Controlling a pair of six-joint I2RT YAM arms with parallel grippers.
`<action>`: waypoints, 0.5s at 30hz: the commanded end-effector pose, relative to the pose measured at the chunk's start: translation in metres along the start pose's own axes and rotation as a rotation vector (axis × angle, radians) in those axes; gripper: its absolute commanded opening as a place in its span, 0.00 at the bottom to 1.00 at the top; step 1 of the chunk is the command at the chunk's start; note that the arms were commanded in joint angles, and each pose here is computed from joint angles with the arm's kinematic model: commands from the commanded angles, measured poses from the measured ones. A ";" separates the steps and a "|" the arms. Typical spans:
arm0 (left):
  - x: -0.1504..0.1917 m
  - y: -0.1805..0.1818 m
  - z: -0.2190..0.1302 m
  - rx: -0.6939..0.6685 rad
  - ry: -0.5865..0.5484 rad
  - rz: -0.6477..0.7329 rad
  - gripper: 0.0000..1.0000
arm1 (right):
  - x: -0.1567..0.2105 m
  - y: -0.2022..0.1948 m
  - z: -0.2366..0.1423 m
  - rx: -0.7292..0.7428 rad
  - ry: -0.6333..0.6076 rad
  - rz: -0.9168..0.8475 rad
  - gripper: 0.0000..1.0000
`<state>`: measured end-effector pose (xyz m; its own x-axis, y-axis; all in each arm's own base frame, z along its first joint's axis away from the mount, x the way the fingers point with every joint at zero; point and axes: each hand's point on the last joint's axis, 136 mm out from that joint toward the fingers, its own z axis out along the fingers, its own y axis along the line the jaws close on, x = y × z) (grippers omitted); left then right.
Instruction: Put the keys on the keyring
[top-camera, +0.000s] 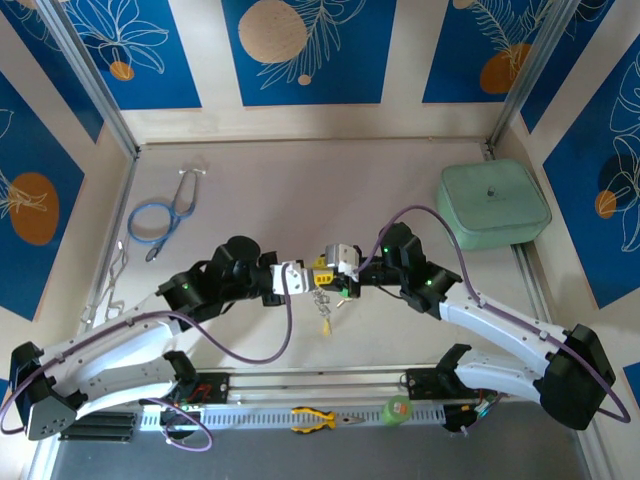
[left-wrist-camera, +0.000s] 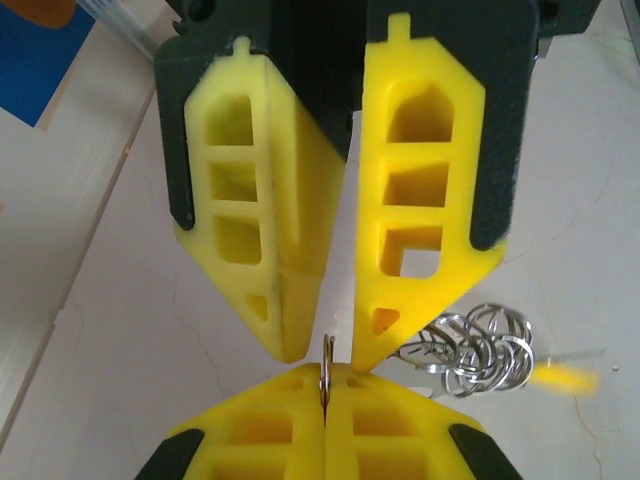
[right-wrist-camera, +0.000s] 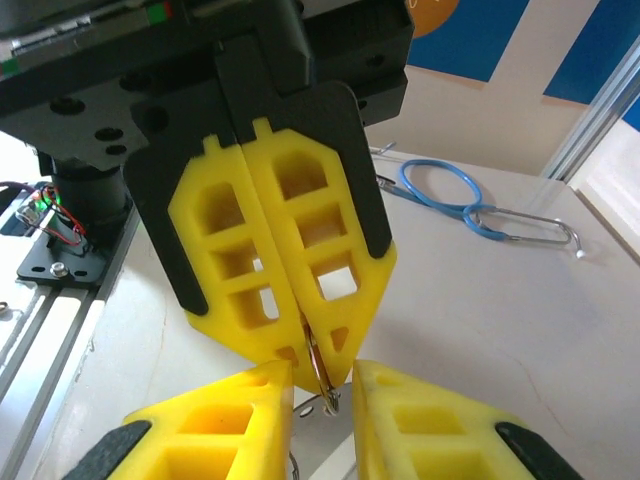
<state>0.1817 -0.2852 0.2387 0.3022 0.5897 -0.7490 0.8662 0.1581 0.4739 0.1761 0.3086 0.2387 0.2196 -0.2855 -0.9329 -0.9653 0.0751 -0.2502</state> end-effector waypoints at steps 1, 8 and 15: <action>-0.017 -0.001 -0.006 0.001 -0.090 -0.001 0.00 | 0.007 0.003 -0.005 0.020 0.028 -0.034 0.24; -0.019 -0.009 -0.005 0.011 -0.149 0.023 0.00 | 0.008 0.016 -0.015 -0.012 0.025 -0.071 0.24; -0.024 -0.015 -0.007 0.027 -0.202 0.031 0.00 | 0.006 0.020 -0.013 -0.025 0.019 -0.110 0.22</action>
<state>0.1671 -0.2901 0.2348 0.3534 0.5046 -0.7877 0.8719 0.1275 0.4728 0.1649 0.2957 0.2366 0.2967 -0.3056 -0.9047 -0.9428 0.0570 -0.3284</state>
